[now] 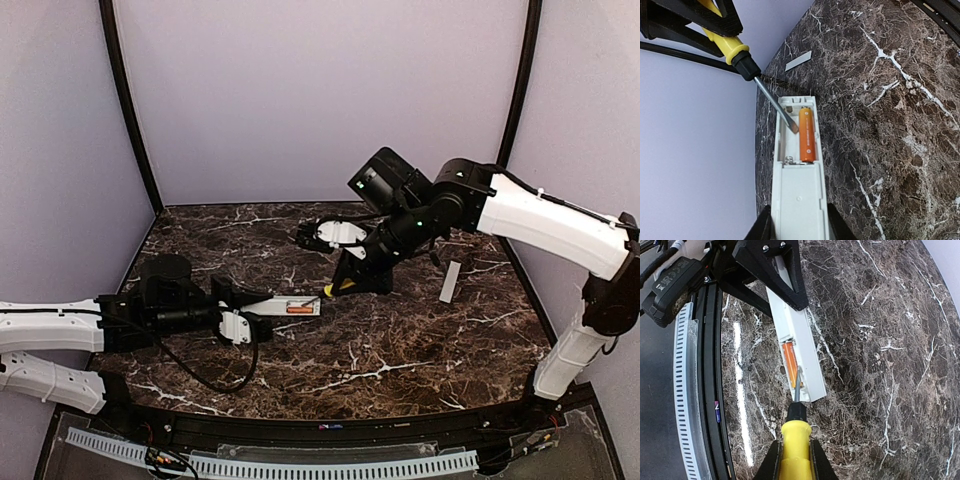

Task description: Unload the batteries from the remote control

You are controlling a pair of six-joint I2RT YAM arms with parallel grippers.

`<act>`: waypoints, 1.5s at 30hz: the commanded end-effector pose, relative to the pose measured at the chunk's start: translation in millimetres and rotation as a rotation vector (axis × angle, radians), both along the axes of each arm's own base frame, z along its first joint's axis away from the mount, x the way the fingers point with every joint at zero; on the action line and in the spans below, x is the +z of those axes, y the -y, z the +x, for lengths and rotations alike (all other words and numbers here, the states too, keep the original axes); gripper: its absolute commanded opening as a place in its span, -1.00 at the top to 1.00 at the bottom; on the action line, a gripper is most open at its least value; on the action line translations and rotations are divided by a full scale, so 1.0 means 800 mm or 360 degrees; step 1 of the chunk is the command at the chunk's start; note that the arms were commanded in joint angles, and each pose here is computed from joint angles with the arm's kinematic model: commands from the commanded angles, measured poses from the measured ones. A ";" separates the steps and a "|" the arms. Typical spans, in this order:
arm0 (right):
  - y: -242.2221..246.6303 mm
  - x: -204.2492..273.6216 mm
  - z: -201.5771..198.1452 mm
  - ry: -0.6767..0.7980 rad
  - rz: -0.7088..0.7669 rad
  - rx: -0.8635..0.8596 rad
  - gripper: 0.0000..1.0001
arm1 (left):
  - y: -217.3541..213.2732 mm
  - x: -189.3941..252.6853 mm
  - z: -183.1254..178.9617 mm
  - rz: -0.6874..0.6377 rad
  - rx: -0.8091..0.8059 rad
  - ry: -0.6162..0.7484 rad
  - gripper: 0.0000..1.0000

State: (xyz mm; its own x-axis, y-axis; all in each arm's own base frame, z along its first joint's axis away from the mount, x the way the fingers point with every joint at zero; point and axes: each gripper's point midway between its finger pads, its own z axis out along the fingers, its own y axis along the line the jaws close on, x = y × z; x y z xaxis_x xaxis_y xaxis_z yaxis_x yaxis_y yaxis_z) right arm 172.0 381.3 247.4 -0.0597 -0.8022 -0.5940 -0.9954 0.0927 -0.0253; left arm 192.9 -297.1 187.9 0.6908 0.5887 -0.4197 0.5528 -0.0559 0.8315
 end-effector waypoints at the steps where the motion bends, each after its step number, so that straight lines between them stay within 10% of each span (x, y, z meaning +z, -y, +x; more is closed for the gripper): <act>1: 0.000 -0.002 0.001 0.0016 -0.0043 -0.0015 1.00 | -0.001 0.007 -0.006 -0.0049 -0.0025 -0.0017 0.99; 45: -0.031 -0.126 -0.016 -0.0227 -0.0176 0.0079 1.00 | -0.004 -0.070 -0.003 0.0236 -0.0028 -0.0108 0.99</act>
